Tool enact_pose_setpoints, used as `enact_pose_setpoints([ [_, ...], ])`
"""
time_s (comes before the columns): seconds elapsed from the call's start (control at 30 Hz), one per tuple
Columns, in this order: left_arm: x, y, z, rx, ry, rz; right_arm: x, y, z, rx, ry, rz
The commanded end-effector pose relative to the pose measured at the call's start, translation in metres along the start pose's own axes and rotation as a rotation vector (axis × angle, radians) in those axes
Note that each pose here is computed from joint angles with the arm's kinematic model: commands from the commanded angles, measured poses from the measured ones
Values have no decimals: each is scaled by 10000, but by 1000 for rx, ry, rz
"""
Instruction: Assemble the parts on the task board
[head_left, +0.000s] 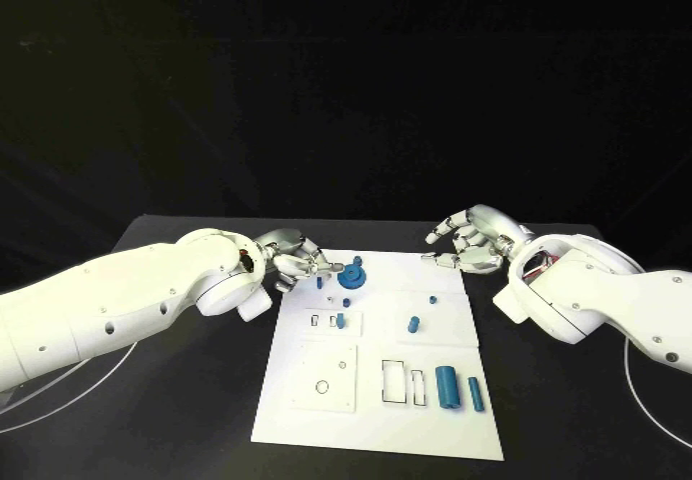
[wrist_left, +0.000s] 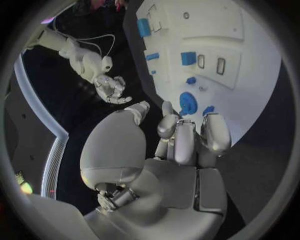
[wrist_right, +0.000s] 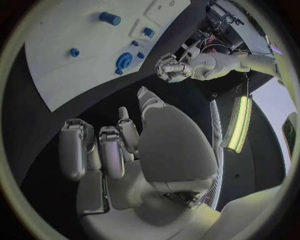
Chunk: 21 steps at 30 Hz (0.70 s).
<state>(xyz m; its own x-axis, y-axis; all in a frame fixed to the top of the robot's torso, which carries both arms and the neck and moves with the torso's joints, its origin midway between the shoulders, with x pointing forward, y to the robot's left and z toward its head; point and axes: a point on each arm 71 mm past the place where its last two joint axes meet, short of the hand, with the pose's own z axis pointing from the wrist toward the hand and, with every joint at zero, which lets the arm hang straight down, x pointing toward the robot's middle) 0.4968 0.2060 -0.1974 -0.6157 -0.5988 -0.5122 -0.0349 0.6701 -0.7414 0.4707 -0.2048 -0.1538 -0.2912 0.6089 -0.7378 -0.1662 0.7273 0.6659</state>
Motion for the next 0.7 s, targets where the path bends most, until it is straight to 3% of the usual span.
enact_pose_setpoints([
  [0.03, 103, 80, 42, -179, 122, 208, -8, -32, 20, 6, 34, 92],
  [0.27, 177, 39, 139, -228, 158, 254, -34, -78, 39, 30, 34, 115],
  [0.7, 313, -61, 289, -250, 145, 342, -80, -117, 73, 26, 1, 117],
])
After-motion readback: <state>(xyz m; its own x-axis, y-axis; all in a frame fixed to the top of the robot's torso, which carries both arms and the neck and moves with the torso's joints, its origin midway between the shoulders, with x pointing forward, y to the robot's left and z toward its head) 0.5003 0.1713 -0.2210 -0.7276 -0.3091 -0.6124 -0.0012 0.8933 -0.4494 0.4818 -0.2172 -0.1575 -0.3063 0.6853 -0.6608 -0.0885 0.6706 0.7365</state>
